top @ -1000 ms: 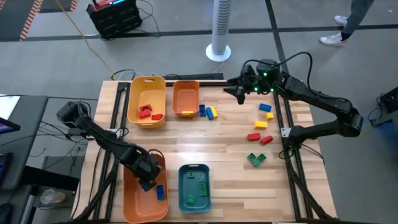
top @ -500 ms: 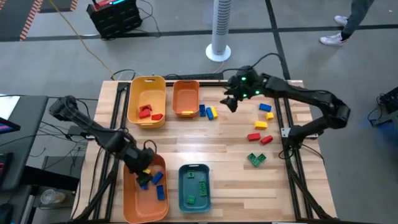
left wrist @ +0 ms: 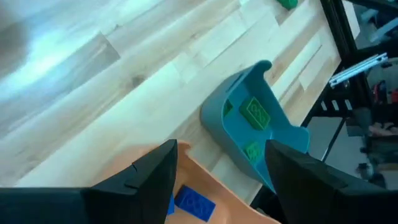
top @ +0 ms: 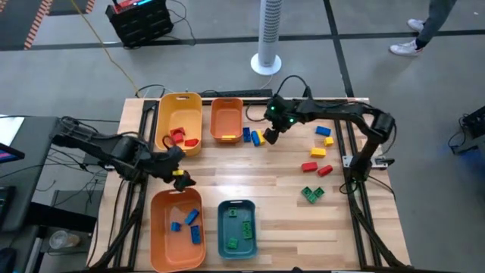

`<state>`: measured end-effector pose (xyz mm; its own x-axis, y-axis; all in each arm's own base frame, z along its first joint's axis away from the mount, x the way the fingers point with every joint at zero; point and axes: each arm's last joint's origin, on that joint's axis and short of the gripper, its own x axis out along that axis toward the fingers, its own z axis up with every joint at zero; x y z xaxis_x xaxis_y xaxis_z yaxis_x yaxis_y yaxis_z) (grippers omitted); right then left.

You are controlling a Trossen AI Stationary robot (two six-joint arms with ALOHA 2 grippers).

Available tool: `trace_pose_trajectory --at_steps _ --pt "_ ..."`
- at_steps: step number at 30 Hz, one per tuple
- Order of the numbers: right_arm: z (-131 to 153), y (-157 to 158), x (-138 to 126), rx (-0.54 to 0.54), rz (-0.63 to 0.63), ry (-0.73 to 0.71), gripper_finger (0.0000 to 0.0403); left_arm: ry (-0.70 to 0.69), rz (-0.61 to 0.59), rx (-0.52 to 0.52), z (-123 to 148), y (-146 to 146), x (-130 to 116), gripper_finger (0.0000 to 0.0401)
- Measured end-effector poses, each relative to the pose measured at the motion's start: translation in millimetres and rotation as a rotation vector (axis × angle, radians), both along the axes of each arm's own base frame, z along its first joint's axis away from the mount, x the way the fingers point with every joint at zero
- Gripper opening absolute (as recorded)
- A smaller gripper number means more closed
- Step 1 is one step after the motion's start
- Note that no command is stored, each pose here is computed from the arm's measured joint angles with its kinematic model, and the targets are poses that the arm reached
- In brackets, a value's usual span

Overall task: Sort blocks
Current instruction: Put the yellow wooden block into the small orange bin

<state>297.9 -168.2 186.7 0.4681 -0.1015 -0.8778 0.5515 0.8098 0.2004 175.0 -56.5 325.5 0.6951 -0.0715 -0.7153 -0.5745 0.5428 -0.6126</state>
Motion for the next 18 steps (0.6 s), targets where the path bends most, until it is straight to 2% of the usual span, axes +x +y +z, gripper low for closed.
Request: trace_pose_trajectory --at_steps 5,10,18 --pt "-7 1 13 -0.058 -0.035 0.059 0.0285 -0.016 0.024 0.023 4 8 1 0.0235" --pt "-6 5 35 -0.114 -0.031 0.074 0.0285 -0.053 0.058 0.100 17 15 5 0.0235" --pt "-26 1 42 -0.079 -0.050 0.138 0.0285 -0.037 0.051 0.133 34 20 -3 0.0235"
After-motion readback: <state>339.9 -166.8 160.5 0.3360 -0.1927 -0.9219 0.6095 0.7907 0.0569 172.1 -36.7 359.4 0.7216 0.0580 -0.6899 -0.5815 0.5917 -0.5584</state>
